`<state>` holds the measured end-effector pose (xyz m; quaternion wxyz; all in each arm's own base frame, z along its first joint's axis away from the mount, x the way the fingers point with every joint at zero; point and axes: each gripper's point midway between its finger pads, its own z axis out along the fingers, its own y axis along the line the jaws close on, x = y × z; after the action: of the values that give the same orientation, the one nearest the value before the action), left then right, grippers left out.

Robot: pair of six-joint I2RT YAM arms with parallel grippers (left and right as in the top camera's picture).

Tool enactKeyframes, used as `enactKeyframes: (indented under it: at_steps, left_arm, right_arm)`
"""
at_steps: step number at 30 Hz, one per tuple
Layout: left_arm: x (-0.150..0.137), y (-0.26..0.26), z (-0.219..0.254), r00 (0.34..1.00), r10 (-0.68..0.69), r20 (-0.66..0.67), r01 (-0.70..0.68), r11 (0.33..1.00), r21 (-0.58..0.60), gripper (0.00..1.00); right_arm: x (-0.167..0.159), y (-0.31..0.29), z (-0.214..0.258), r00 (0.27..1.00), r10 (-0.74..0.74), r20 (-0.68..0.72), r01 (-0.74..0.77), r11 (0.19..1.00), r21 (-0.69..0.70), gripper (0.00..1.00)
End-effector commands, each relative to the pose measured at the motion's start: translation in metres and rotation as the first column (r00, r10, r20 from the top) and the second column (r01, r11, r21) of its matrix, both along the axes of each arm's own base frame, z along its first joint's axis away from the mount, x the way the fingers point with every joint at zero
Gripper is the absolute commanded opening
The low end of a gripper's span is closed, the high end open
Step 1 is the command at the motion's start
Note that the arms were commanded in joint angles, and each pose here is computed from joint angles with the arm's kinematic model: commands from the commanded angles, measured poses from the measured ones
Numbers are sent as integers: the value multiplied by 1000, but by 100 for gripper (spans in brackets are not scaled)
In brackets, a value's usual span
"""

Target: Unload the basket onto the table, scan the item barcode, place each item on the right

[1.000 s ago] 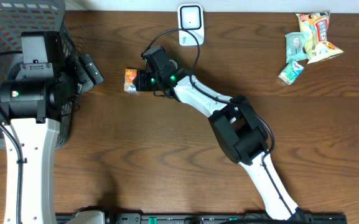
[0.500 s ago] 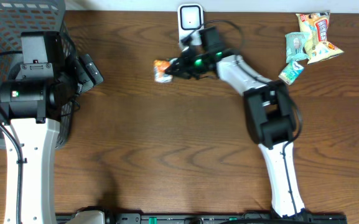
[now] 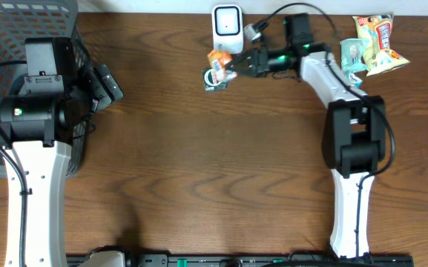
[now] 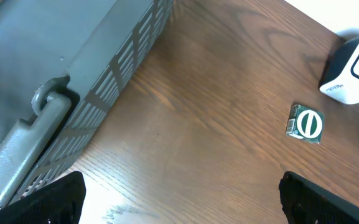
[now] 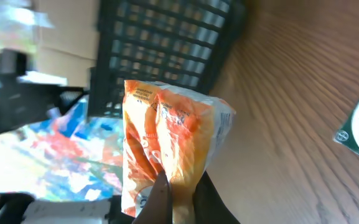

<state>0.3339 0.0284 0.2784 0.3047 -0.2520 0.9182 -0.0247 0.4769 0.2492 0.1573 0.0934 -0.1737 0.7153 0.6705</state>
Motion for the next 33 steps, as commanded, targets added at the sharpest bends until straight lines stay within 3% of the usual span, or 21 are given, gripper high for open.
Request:
enactKeyframes:
  at_steps: [1,9,15,24,33]
  left_arm:
    - [-2,2,2,1000,14,5,-14,1000,-1,98]
    - [-2,2,2,1000,14,5,-14,1000,-1,98]
    - [-2,2,2,1000,15,5,-15,1000,-1,98]
    - [-2,2,2,1000,14,5,-14,1000,-1,98]
    - [-2,2,2,1000,15,5,-15,1000,-1,98]
  right_arm:
    - [1,-29,28,998,-4,64,-1,996,84,1]
    - [15,-67,36,991,-82,110,73,993,88,1]
    - [8,-71,63,987,-90,133,78,993,90,1]
    - [-44,-67,109,966,-78,246,55,994,98,1]
    - [-87,-66,111,955,-69,290,41,994,101,1]
